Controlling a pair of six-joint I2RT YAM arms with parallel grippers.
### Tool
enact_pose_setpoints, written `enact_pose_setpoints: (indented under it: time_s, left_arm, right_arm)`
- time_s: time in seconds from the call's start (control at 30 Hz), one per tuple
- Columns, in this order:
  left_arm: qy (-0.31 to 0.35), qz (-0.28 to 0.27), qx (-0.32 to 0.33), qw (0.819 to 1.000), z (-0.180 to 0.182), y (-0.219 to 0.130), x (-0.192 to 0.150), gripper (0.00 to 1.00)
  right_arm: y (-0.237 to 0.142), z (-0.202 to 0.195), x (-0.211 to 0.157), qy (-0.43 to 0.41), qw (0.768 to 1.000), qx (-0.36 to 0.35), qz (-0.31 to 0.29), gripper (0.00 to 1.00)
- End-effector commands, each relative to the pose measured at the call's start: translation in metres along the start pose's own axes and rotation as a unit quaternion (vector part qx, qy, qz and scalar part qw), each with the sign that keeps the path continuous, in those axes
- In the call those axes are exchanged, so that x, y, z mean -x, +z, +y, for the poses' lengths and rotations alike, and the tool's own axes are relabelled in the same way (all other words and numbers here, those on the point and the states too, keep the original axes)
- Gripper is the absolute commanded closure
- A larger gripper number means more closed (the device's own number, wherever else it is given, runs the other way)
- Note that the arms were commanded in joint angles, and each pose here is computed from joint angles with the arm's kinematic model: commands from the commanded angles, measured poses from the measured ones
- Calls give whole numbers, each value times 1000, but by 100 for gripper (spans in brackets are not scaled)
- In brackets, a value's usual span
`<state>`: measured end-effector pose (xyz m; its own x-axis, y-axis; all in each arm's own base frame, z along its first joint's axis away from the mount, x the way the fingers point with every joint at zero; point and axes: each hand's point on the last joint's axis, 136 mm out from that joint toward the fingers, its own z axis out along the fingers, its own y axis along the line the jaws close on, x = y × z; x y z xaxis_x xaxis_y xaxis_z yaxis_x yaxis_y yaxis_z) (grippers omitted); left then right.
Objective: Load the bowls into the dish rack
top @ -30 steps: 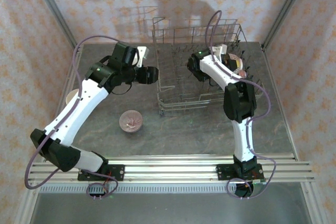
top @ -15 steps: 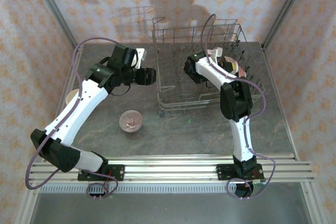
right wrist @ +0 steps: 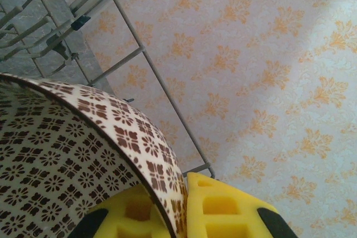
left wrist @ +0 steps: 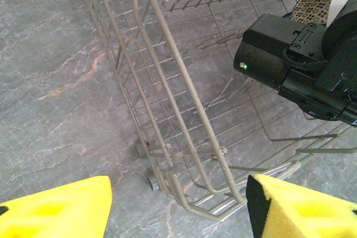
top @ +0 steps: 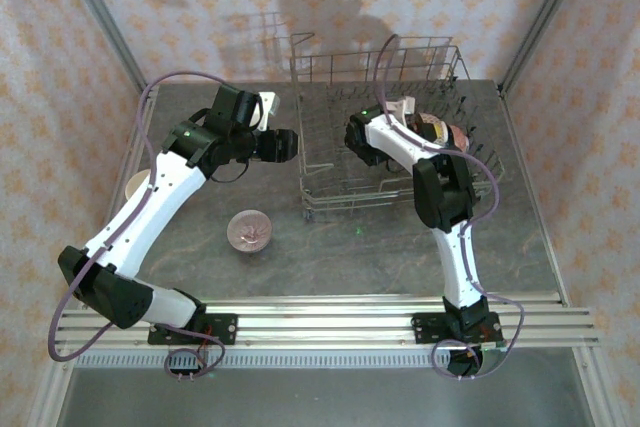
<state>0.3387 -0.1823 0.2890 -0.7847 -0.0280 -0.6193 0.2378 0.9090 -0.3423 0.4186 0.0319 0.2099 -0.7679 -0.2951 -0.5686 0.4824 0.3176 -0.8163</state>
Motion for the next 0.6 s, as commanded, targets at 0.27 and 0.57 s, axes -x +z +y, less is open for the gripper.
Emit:
enact_pose_setpoints:
  time_s: [0.27, 0.57]
  left_arm:
    - [-5, -22, -2, 1000, 0, -7, 7, 34]
    - [-4, -20, -3, 1000, 0, -5, 4, 34]
  right_arm:
    - [-11, 13, -18, -93, 995, 12, 30, 100]
    - [-11, 24, -32, -119, 992, 14, 45, 100]
